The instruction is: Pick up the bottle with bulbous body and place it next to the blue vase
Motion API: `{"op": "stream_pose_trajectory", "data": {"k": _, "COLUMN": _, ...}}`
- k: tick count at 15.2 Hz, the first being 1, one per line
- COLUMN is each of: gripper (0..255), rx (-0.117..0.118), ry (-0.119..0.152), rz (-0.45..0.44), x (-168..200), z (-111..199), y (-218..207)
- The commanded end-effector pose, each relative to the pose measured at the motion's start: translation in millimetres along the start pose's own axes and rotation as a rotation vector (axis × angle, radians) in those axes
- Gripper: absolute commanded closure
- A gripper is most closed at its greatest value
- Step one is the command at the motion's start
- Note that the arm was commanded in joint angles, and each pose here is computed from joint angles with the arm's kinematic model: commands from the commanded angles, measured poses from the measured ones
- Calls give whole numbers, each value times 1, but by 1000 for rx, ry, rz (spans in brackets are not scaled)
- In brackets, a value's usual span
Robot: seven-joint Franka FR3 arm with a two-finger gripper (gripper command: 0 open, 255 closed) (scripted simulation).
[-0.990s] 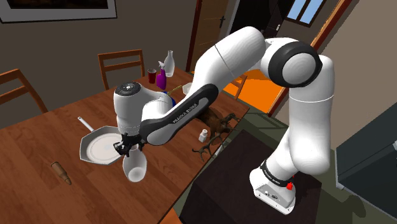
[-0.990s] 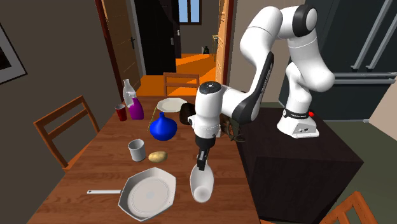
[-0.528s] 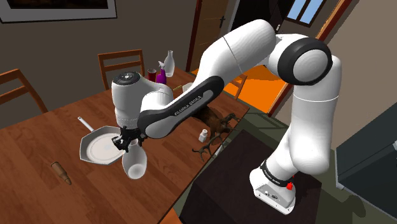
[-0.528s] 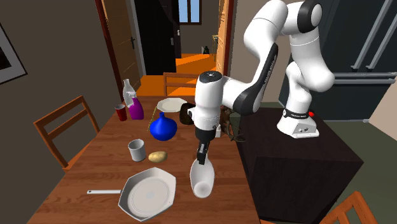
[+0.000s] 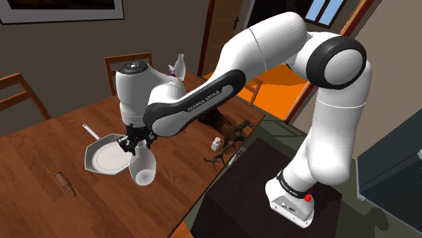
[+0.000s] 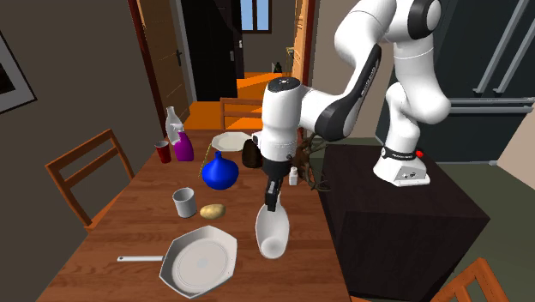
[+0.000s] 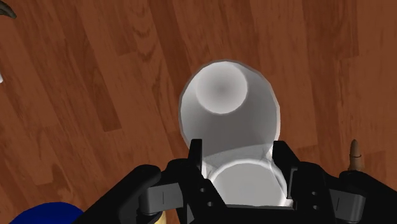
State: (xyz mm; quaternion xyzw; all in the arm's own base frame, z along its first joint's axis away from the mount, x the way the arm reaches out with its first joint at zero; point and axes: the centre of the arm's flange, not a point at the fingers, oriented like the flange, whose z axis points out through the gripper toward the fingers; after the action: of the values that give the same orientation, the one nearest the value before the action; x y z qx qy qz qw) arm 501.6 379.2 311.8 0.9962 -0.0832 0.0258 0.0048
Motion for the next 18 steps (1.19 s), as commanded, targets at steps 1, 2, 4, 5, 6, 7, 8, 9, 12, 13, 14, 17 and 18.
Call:
{"op": "stream_pose_trajectory", "data": {"k": 1, "gripper": 255, "rx": 0, "ry": 0, "rz": 0, "x": -1, "z": -11, "y": 0}}
{"op": "stream_pose_trajectory", "data": {"k": 2, "gripper": 255, "rx": 0, "ry": 0, "rz": 0, "x": -1, "z": -16, "y": 0}}
{"op": "stream_pose_trajectory", "data": {"k": 4, "gripper": 255, "rx": 0, "ry": 0, "rz": 0, "x": 0, "z": -27, "y": 0}}
{"op": "stream_pose_trajectory", "data": {"k": 5, "gripper": 255, "rx": 0, "ry": 0, "rz": 0, "x": 0, "z": -32, "y": 0}}
{"op": "stream_pose_trajectory", "data": {"k": 6, "gripper": 255, "rx": 0, "ry": 0, "rz": 0, "x": 0, "z": -37, "y": 0}}
{"op": "stream_pose_trajectory", "data": {"k": 7, "gripper": 255, "rx": 0, "ry": 0, "rz": 0, "x": 1, "z": -43, "y": 0}}
{"op": "stream_pose_trajectory", "data": {"k": 8, "gripper": 255, "rx": 0, "ry": 0, "rz": 0, "x": 1, "z": -48, "y": 0}}
{"op": "stream_pose_trajectory", "data": {"k": 9, "gripper": 255, "rx": 0, "ry": 0, "rz": 0, "x": 1, "z": -53, "y": 0}}
{"op": "stream_pose_trajectory", "data": {"k": 12, "gripper": 255, "rx": 0, "ry": 0, "rz": 0, "x": 2, "z": -69, "y": 0}}
{"op": "stream_pose_trajectory", "data": {"k": 13, "gripper": 255, "rx": 0, "ry": 0, "rz": 0, "x": 2, "z": -74, "y": 0}}
{"op": "stream_pose_trajectory", "data": {"k": 14, "gripper": 255, "rx": 0, "ry": 0, "rz": 0, "x": 3, "z": -79, "y": 0}}
{"op": "stream_pose_trajectory", "data": {"k": 17, "gripper": 255, "rx": 0, "ry": 0, "rz": 0, "x": 3, "z": -95, "y": 0}}
{"op": "stream_pose_trajectory", "data": {"k": 18, "gripper": 255, "rx": 0, "ry": 0, "rz": 0, "x": 4, "z": -101, "y": 0}}
